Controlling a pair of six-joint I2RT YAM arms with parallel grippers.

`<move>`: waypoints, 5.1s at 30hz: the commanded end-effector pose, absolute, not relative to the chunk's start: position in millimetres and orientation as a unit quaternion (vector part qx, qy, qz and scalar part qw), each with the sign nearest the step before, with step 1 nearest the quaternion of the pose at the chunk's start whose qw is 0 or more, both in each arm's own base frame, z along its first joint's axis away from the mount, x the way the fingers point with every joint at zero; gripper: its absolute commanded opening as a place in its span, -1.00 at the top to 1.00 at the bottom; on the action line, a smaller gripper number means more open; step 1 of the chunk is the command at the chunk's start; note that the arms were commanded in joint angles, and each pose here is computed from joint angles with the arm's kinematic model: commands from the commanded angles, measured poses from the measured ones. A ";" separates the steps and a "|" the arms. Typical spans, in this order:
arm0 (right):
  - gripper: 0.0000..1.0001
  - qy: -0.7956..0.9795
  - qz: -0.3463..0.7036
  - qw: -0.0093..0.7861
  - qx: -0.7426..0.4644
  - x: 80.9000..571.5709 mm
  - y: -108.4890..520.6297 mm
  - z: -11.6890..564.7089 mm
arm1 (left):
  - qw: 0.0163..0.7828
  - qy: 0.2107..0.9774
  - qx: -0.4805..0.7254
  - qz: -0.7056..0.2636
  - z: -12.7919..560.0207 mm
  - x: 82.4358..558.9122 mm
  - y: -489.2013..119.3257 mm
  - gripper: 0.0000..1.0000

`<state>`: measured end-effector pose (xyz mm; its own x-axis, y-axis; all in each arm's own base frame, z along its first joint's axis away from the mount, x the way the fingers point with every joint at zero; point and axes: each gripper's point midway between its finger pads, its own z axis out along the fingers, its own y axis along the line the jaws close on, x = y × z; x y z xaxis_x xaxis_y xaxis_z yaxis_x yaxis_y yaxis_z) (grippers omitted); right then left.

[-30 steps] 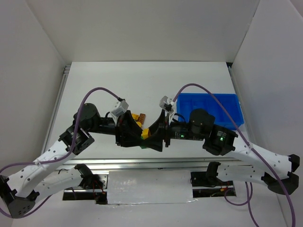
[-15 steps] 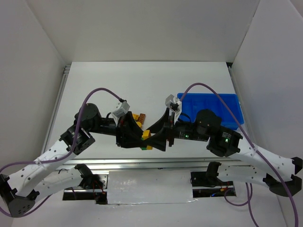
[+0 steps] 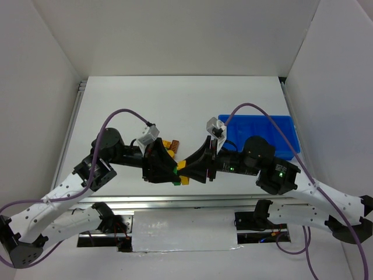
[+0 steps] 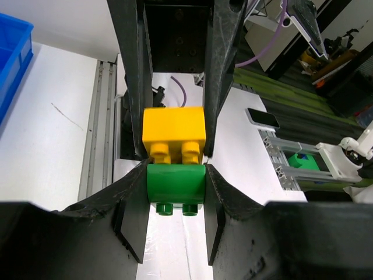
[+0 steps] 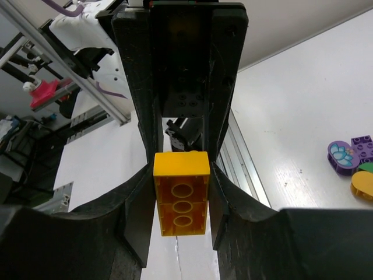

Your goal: Sort the legos into containers by color

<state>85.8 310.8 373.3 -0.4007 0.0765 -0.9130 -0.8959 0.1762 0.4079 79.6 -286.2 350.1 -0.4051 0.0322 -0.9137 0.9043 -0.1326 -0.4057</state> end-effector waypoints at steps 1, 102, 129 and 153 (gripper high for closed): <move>1.00 0.612 0.550 0.475 -0.313 93.0 299.5 386.4 | 0.378 0.510 0.446 -0.630 368.6 68.7 -281.4 1.00; -0.10 0.503 0.669 0.435 -0.332 96.0 320.2 396.1 | 0.417 0.592 0.291 -0.626 390.5 112.3 -281.3 1.00; 1.00 0.498 0.677 0.449 -0.303 100.8 318.0 413.5 | 0.401 0.586 0.309 -0.633 384.1 106.5 -283.6 1.00; 1.00 0.610 0.576 0.496 -0.224 154.5 310.0 360.8 | 0.481 0.670 0.195 -0.531 389.9 156.6 -259.1 -0.99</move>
<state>131.1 325.3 361.4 -0.4607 0.2424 -0.8538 -0.8676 0.0801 0.4908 137.9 -275.0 378.0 -0.5166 -0.1952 -0.8337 0.8054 0.2196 -0.5505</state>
